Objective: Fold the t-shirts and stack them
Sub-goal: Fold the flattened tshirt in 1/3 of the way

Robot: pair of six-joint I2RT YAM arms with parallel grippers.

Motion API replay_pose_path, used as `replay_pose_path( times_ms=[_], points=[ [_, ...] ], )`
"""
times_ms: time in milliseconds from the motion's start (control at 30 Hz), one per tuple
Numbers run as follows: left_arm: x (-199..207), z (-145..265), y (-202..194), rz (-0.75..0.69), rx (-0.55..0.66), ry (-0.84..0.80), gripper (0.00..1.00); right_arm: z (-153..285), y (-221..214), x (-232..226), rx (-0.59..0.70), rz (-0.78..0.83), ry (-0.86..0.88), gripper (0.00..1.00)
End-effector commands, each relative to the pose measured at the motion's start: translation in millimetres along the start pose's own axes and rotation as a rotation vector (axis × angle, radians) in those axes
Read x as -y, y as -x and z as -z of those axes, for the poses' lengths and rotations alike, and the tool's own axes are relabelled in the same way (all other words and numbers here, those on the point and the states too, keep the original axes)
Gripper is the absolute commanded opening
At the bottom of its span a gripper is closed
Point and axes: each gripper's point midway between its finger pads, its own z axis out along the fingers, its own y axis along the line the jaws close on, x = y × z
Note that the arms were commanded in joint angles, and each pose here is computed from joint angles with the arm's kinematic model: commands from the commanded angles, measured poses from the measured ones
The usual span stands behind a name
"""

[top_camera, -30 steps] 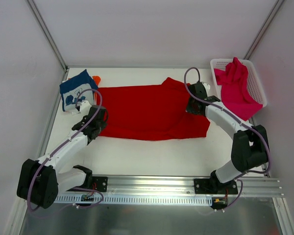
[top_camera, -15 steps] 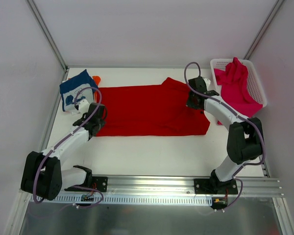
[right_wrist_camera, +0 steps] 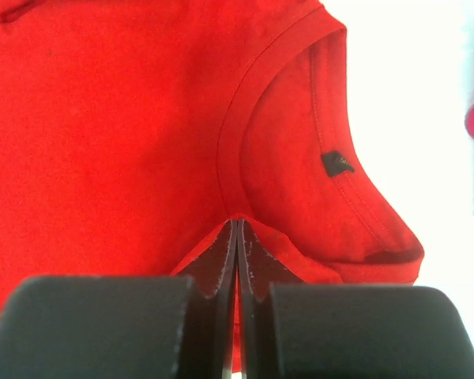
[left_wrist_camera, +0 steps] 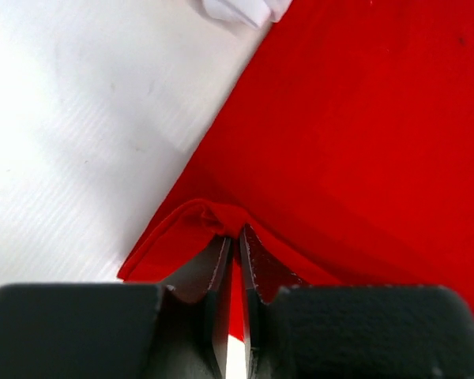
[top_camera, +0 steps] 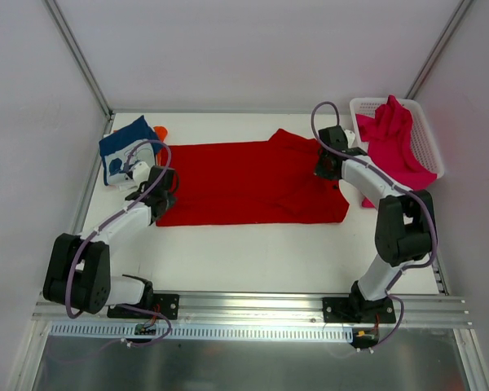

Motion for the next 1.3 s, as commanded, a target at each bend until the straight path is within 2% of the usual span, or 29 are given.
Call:
replay_pose_path(
  times_ms=[0,100,200,267,333,367,433,467,500,900,933,967,1000,1067,1267],
  points=[
    [18,-4,16,0.006,0.019,-0.045,0.07,1,23,-2,0.051,-0.013,-0.001,0.01],
    [22,-8,13,-0.005,0.003,-0.052,0.19,-3,22,-1,0.047,-0.016,-0.008,0.01],
    [25,-11,11,-0.006,-0.005,-0.058,0.2,-7,22,-1,0.043,-0.018,-0.011,0.0],
    [26,-12,11,-0.01,-0.005,-0.064,0.28,-9,21,1,0.039,-0.016,-0.019,0.0],
    [26,-14,10,-0.011,-0.008,-0.062,0.43,-11,23,0,0.041,-0.02,-0.018,0.0],
    [27,-15,10,-0.008,-0.005,-0.063,0.57,-13,23,1,0.04,-0.02,-0.02,0.0],
    [27,-16,10,-0.008,-0.004,-0.064,0.75,-15,24,0,0.042,-0.022,-0.022,0.0],
    [27,-16,11,-0.005,-0.002,-0.064,0.91,-17,23,1,0.037,-0.023,-0.025,0.01],
    [27,-16,10,-0.006,-0.003,-0.063,0.98,-17,25,0,0.042,-0.024,-0.023,0.0],
    [28,-15,6,-0.013,-0.016,-0.079,0.99,-37,32,-3,0.036,-0.036,-0.044,0.02],
    [27,-15,5,-0.014,-0.019,-0.081,0.99,-37,38,-6,0.045,-0.043,-0.041,0.11],
    [27,-16,4,-0.014,-0.021,-0.081,0.99,-39,39,-7,0.043,-0.046,-0.042,0.28],
    [27,-16,3,-0.016,-0.021,-0.083,0.99,-43,38,-5,0.036,-0.045,-0.056,0.7],
    [28,-16,1,-0.019,-0.027,-0.09,0.99,-45,48,-5,0.055,-0.051,-0.076,0.99],
    [30,-14,1,-0.019,-0.033,-0.11,0.99,-54,68,0,0.054,-0.064,-0.119,0.99]
  ],
)
